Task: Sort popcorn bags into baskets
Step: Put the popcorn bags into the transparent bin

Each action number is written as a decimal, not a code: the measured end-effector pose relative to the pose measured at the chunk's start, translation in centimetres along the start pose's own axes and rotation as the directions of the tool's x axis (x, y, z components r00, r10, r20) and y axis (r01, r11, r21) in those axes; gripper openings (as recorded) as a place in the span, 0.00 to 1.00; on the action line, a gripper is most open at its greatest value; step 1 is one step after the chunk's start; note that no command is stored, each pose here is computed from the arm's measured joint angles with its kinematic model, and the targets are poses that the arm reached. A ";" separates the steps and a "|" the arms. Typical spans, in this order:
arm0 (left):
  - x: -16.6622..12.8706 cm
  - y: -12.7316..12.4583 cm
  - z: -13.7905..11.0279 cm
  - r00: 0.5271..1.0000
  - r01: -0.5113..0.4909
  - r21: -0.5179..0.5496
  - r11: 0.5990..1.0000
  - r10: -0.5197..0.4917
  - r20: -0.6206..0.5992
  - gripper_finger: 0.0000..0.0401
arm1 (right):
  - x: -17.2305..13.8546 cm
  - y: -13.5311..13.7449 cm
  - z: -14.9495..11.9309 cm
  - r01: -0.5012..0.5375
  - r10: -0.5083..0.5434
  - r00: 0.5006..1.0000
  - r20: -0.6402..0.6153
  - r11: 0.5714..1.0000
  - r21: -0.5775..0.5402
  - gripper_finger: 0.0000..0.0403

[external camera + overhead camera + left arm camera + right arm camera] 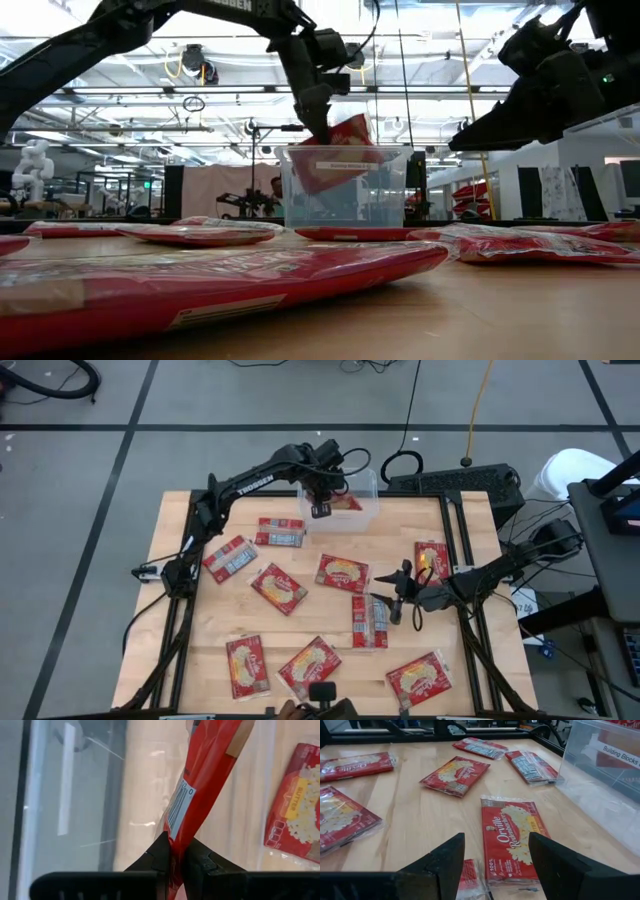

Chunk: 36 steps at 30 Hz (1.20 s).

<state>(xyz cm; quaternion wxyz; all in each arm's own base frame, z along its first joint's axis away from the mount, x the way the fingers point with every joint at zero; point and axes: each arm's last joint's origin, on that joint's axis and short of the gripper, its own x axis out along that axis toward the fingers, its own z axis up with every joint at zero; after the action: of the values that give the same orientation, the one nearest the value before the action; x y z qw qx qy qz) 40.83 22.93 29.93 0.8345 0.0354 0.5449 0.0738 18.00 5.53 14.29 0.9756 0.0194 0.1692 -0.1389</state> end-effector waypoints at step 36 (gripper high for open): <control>-0.2 -0.4 0.6 0.990 -0.138 -0.049 0.989 0.137 -0.021 0.29 | 0.0 0.0 -0.1 0.001 -0.001 1.000 -0.006 0.999 -0.032 0.53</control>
<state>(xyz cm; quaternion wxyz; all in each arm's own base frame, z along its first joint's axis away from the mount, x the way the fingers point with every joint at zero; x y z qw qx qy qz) 41.30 22.46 30.30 0.8232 0.0511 0.5465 0.1453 17.98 5.53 14.23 0.9752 0.0040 0.1744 -0.1364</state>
